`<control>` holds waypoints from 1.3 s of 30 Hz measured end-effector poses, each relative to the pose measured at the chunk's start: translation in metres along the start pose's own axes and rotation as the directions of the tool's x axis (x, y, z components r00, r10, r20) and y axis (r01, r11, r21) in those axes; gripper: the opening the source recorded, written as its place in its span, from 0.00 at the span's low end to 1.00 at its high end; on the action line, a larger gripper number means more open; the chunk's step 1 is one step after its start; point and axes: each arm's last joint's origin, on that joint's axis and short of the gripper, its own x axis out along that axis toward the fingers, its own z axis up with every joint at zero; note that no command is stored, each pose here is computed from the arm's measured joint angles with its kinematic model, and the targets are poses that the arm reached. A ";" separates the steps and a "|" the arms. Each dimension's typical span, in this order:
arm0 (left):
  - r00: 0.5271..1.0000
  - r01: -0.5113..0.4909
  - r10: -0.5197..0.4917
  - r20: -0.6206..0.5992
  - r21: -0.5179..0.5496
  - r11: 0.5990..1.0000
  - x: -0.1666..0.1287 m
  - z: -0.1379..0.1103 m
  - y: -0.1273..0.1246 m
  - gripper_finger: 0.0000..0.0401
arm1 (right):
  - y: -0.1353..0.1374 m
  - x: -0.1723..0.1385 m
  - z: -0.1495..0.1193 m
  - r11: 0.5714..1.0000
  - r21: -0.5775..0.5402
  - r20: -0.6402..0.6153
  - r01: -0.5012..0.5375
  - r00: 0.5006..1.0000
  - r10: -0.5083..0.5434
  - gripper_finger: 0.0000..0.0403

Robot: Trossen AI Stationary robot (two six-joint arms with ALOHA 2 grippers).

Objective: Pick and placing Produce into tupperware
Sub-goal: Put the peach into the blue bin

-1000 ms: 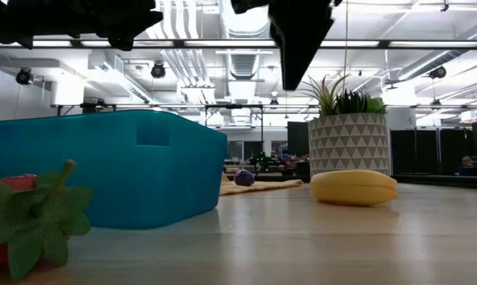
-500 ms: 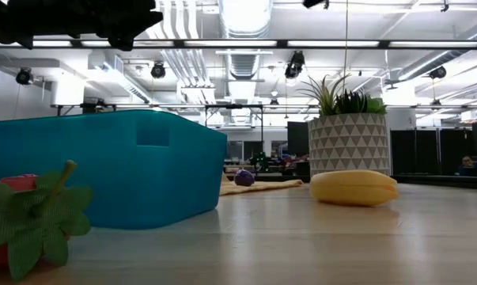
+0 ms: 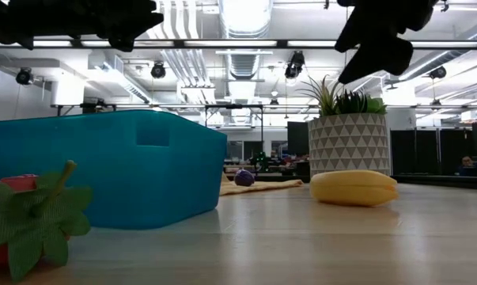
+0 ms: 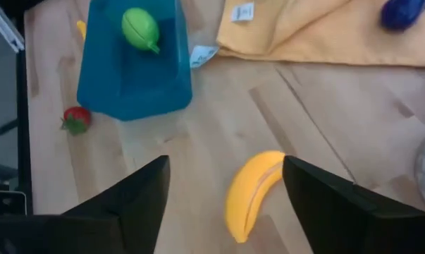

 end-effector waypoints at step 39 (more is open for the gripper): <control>1.000 0.001 -0.001 0.000 0.001 1.000 0.000 0.000 0.000 0.44 | 0.067 0.002 -0.025 0.957 0.080 -0.511 0.279 0.836 -0.201 0.82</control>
